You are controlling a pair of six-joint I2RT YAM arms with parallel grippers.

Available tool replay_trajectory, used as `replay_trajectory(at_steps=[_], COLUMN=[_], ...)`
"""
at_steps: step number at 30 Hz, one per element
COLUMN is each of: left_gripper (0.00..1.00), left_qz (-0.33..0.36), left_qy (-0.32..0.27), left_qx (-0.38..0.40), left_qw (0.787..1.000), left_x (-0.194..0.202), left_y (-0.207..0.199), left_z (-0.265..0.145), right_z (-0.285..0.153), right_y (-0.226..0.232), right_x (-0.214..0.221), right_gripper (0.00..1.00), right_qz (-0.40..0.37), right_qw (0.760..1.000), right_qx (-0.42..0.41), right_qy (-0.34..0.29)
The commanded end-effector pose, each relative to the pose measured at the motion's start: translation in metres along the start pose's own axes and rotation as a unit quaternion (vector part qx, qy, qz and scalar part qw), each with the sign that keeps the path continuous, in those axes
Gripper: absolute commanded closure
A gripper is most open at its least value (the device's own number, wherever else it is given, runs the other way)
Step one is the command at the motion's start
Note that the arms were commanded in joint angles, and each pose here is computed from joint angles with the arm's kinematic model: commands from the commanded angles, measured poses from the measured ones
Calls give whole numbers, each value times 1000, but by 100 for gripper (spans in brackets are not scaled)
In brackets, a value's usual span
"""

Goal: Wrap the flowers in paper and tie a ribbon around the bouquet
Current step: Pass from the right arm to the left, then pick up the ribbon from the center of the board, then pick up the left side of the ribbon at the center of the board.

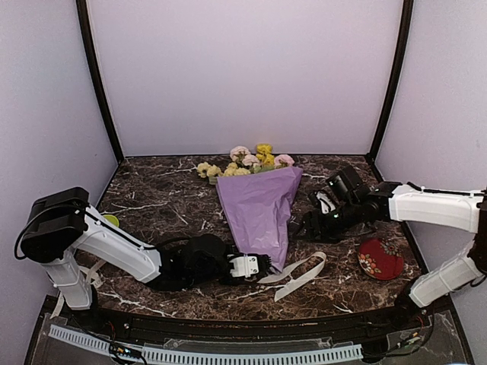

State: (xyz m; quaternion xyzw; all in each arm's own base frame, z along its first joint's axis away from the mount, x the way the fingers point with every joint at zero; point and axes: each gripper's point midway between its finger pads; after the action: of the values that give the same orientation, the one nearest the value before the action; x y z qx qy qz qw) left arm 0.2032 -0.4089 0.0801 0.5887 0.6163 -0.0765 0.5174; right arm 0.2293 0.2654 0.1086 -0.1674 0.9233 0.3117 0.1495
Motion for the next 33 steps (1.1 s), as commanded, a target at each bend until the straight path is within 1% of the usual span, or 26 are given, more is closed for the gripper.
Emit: replay_trajectory(at_steps=[1, 3, 7, 9, 10, 11, 12, 13, 16, 17, 19, 20, 23, 26, 28, 30, 33], left_gripper=[100, 100, 100, 100, 100, 100, 100, 100, 100, 100, 100, 100, 100, 100, 100, 100, 100], left_qz=[-37, -41, -44, -46, -47, -47, -48, -49, -55, -58, -64, -66, -71, -77, -80, -81, -82], left_qy=[-15, -16, -13, -12, -12, -11, -12, -12, -14, -16, -18, -19, -20, -27, -31, -34, -35], left_qx=[-6, -4, -6, -7, -8, -9, -9, -10, -12, -13, -14, -16, -23, -32, -35, -35, -32], left_qw=[999, 999, 999, 999, 999, 999, 999, 999, 998, 998, 998, 997, 997, 996, 996, 995, 995], left_x=[-3, -3, -1, -1, 0, 0, -1, -1, -1, -1, -2, -2, -3, -6, -8, -10, -12], left_y=[6, 5, 6, 6, 7, 7, 7, 8, 9, 10, 11, 12, 16, 21, 24, 25, 24], left_z=[-6, -6, -6, -6, -6, -6, -6, -6, -8, -9, -10, -11, -12, -13, -13, -13, -11], right_z=[-22, -22, -12, -6, -2, 3, 8, 11, 19, 20, 23, 28, 30, 25, 17, 6, -15], right_y=[-69, -85, -91, -92, -91, -91, -92, -93, -100, -102, -102, -105, -110, -128, -150, -182, -214], right_x=[43, 60, 71, 72, 72, 72, 73, 72, 53, 40, 8, -5, -66, -125, -159, -181, -202], right_gripper=[31, 29, 29, 30, 33, 38, 44, 54, 91, 100, 100, 100, 100, 100, 100, 100, 100], right_qz=[1, 2, -1, -3, -4, -6, -6, -7, -12, -11, -10, -6, 0, 16, 38, 77, 118], right_qw=[985, 979, 976, 976, 977, 978, 978, 977, 979, 981, 985, 987, 989, 986, 980, 974, 965], right_qx=[160, 185, 185, 179, 173, 166, 163, 163, 173, 173, 164, 158, 149, 153, 166, 175, 181], right_qy=[56, 83, 116, 123, 126, 129, 133, 135, 108, 90, 51, 41, -15, -71, -100, -120, -150])
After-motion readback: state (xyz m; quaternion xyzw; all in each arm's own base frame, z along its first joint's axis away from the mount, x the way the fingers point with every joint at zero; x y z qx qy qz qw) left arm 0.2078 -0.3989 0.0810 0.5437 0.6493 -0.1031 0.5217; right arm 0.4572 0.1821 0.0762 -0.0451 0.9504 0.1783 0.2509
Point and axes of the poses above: each gripper's point midway between its finger pads, its own z axis out along the fingers, its own y axis along the line the jaws close on, x = y × z, and after that the axes turned 11 degrees about -z, right-handed
